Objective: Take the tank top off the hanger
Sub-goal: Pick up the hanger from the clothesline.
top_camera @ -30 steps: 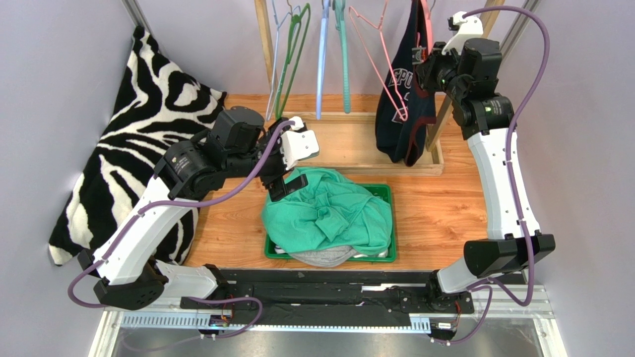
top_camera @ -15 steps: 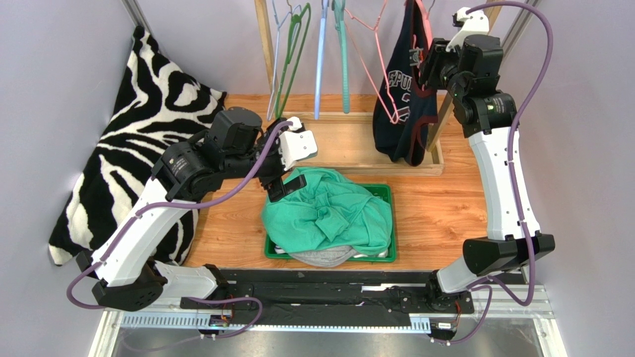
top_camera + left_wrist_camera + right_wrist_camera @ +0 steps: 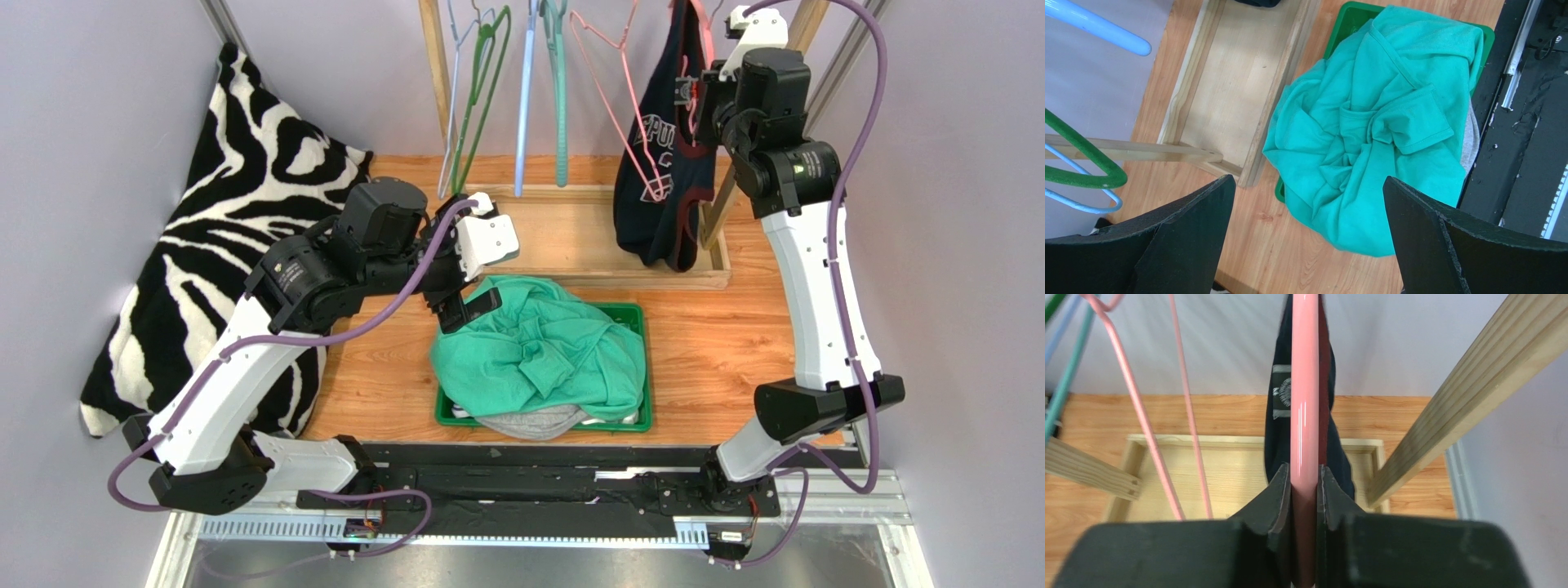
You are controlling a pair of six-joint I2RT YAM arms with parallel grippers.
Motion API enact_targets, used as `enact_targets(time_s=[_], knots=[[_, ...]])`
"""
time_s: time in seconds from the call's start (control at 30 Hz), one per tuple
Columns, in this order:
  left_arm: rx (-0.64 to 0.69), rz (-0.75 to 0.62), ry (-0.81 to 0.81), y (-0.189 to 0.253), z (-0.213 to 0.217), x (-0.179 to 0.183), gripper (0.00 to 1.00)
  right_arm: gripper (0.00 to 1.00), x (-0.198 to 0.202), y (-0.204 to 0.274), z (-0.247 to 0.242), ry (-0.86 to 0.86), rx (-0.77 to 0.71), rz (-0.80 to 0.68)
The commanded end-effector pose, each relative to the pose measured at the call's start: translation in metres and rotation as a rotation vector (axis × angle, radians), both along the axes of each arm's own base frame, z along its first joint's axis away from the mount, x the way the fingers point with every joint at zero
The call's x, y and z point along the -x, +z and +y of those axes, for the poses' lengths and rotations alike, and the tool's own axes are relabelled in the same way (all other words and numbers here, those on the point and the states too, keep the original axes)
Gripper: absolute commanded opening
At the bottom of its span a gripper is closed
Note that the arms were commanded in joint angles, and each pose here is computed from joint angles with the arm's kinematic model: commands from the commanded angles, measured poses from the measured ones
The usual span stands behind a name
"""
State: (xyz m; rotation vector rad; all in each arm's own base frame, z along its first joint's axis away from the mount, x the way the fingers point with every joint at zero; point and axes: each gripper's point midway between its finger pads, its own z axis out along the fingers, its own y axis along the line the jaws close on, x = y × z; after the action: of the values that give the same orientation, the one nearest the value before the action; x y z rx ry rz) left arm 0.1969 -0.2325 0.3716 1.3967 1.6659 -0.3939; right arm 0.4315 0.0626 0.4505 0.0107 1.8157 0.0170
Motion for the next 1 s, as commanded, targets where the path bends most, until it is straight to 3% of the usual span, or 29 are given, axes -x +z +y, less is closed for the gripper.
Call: enact_targets(time_s=[0.0,0.23,0.6,0.8,0.97], knots=[[0.055,-0.015,0.005,0.013,0.002,0.004,0.99,0.0,-0.008,0.016,-0.006,-0.043,0.02,-0.042],[0.055,-0.018,0.015,0.012,0.006,0.003,0.99,0.0,-0.01,0.051,-0.011,-0.072,0.029,-0.188],[0.058,-0.021,0.02,0.013,0.006,0.002,0.99,0.0,0.024,0.125,-0.017,-0.057,-0.008,-0.446],[0.06,-0.023,0.02,0.014,0.006,0.002,0.99,0.0,0.034,0.105,-0.012,-0.01,0.011,-0.41],[0.064,-0.026,0.02,0.016,0.007,0.003,0.99,0.0,0.047,0.061,-0.009,0.027,0.028,-0.3]])
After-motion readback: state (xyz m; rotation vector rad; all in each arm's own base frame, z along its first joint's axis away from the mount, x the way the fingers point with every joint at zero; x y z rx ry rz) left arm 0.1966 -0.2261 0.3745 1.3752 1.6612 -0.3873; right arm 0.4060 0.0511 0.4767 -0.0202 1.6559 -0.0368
